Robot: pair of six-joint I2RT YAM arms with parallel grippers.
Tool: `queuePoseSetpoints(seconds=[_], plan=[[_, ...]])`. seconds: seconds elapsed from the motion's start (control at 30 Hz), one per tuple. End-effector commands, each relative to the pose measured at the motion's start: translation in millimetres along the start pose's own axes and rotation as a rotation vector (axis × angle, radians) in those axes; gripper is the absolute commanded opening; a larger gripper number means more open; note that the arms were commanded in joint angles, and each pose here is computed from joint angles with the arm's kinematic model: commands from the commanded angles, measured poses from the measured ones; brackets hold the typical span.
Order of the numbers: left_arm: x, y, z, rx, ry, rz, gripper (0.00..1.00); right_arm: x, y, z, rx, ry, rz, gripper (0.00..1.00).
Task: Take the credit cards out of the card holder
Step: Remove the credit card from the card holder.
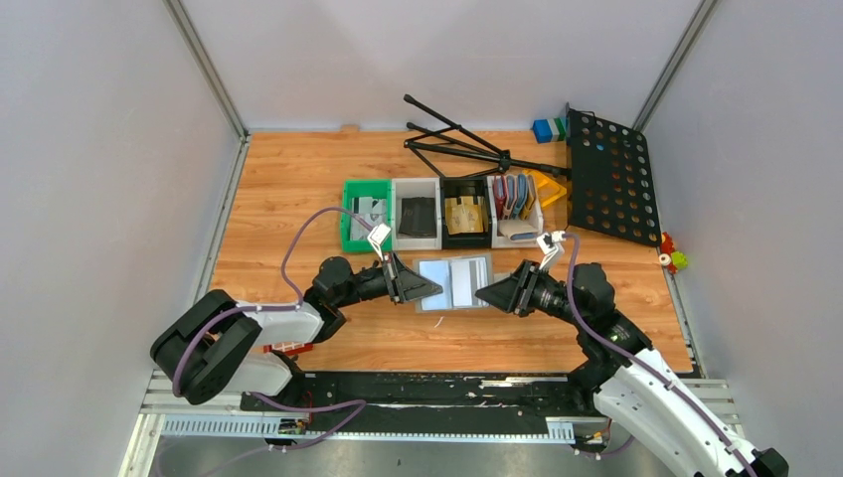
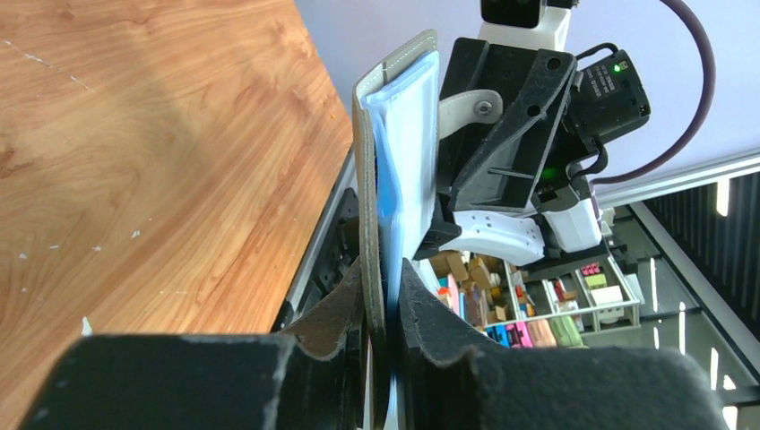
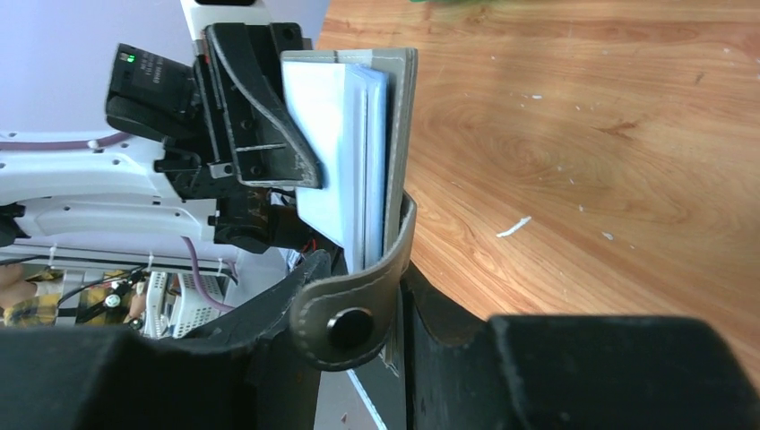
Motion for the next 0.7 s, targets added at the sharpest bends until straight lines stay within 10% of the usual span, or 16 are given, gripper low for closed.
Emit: queuePoseSetpoints(seconds=[0.0,0.67], plan=[[3.5,-18.0,13.7,0.093,-0.020,-0.040,0.18,-5.8,4.1,9.0,-0.055,-0.041,-0.032,0.31],[2.9,-16.9,11.9,0.107,0.001,-0.025,0.16,-10.6,7.0,10.9,-0.102,-0.047,-0.033,0.17]])
Point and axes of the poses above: each gripper's point midway between its finger pads, its own x axis out along the fingers, its own y axis along the line the jaws close on, z = x × y, the point moved 2 cm from there along -x, back along the fingers, and after that the axes turned 11 degrees about x, right-handed, at the moved point
